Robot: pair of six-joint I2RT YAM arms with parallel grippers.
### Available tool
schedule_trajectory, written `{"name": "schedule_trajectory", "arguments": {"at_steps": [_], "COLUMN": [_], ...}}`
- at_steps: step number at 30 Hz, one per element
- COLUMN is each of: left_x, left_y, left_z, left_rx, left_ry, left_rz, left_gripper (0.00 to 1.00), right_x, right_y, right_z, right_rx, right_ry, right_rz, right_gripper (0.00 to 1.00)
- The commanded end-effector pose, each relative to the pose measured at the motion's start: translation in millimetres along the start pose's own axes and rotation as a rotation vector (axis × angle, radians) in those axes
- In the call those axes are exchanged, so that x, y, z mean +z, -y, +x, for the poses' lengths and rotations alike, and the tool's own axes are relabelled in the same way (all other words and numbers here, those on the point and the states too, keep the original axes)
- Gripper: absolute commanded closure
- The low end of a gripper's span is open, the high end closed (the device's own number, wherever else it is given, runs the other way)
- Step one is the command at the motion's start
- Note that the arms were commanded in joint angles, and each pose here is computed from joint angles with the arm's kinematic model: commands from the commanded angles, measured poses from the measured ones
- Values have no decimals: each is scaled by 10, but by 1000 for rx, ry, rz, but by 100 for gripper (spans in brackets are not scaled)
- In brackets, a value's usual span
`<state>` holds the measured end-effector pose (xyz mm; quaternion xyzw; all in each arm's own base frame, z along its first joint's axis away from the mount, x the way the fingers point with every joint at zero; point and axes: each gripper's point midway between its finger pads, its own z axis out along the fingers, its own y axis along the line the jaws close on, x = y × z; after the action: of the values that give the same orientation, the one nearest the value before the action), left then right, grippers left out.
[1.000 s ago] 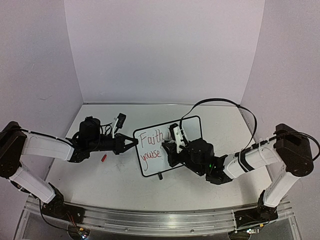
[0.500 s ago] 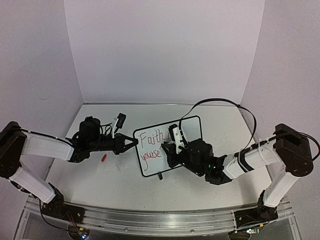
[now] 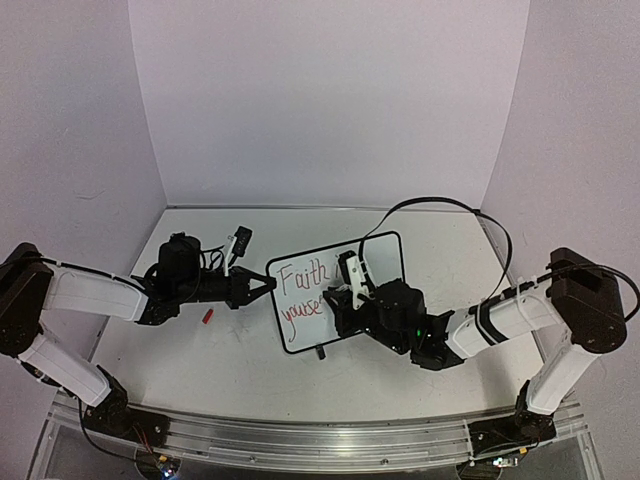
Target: Write a sentence on the whiteboard
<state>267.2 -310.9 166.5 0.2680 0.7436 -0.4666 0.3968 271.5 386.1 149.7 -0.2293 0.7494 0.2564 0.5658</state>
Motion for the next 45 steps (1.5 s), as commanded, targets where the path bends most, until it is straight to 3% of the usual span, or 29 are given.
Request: {"name": "schedule_trajectory", "arguments": {"at_steps": [1, 35, 40, 45], "left_x": [-46, -34, -42, -48], "left_y": [34, 30, 33, 27], "left_z": [-107, -113, -115, -104], "left_rx": [61, 60, 60, 54], "left_ry": [28, 26, 28, 27], "left_rz": [-9, -7, -8, -12], "left_gripper": [100, 100, 100, 100], "right_x": [-7, -32, -70, -215], "right_y": [109, 184, 197, 137], "right_z": [236, 287, 142, -310], "right_rx": [-5, 0, -11, -10], "right_ry": [-66, -86, -51, 74], "right_rz": [39, 77, 86, 49], "right_gripper": [100, 100, 100, 100]}}
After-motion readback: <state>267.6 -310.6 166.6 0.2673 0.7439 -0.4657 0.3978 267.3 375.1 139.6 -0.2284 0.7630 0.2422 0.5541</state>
